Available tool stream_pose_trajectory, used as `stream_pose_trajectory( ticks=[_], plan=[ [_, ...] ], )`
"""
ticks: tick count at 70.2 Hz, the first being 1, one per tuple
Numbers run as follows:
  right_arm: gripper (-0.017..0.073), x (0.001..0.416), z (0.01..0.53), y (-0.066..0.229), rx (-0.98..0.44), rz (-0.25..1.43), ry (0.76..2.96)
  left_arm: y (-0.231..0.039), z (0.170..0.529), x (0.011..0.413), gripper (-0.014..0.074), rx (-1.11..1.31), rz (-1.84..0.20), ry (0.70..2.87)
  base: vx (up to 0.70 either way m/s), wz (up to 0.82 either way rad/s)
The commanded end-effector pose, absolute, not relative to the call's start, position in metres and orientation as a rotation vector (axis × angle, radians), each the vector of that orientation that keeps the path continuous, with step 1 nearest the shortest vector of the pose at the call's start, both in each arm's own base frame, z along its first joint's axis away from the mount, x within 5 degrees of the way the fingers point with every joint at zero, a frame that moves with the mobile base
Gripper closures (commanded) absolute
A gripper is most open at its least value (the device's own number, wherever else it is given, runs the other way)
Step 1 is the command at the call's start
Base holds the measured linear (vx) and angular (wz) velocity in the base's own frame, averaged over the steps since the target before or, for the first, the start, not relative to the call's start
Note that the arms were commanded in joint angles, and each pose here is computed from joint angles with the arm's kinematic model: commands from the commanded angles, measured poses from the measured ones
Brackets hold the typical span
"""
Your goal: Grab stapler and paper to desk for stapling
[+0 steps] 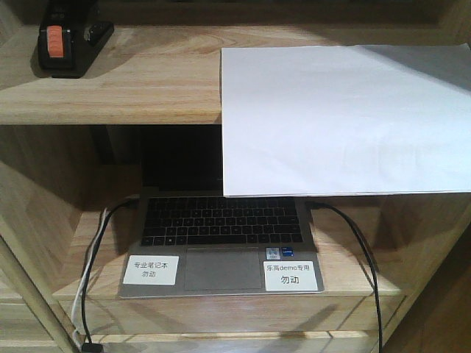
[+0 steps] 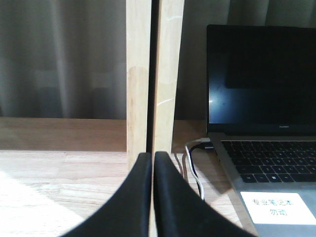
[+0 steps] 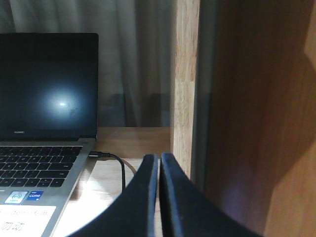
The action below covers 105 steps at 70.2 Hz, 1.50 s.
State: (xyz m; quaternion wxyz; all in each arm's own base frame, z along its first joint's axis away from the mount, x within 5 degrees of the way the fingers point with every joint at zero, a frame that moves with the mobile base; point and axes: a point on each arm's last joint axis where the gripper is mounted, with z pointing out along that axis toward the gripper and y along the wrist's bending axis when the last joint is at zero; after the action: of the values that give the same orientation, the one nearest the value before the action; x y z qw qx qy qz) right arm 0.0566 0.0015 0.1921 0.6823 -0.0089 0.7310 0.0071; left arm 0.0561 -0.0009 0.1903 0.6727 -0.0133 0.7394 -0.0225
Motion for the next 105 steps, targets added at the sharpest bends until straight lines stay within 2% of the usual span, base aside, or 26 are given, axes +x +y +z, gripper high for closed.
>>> stream_pose_trajectory(
  ticks=[1,40,49,57,67,76,92,105],
  plan=[
    [0.0565,0.056,0.199,0.001,-0.025,-0.009,1.552,-0.001,0.194,0.056,0.0600,-0.042,-0.072,1.590,0.00,0.00],
    [0.0565,0.056,0.202,0.001,-0.007,0.007,1.510,-0.001,0.197,0.056,0.0600,-0.051,-0.083,1.560,0.00,0.00],
    [0.0565,0.055,0.209,0.000,-0.007,0.002,1.437,-0.001,0.203,0.055,0.0600,-0.069,-0.104,1.494,0.00,0.00],
    [0.0565,0.053,0.221,0.000,-0.002,-0.001,1.311,0.000,0.218,0.053,0.0600,-0.067,-0.103,1.332,0.00,0.00],
    [0.0565,0.048,0.238,-0.001,0.004,-0.005,1.152,0.001,0.243,0.044,0.0600,-0.064,-0.102,1.078,0.00,0.00],
    [0.0565,0.040,0.264,-0.001,0.005,-0.004,1.071,0.001,0.271,0.036,0.0600,-0.060,-0.103,1.009,0.00,0.00],
    [0.0565,0.013,0.325,-0.001,0.001,-0.010,0.902,0.001,0.354,0.008,0.0600,-0.044,-0.100,0.924,0.00,0.00],
    [0.0565,0.001,0.376,-0.001,-0.003,-0.007,0.891,0.000,0.427,-0.006,0.0600,-0.003,-0.031,0.890,0.00,0.00]
  ],
)
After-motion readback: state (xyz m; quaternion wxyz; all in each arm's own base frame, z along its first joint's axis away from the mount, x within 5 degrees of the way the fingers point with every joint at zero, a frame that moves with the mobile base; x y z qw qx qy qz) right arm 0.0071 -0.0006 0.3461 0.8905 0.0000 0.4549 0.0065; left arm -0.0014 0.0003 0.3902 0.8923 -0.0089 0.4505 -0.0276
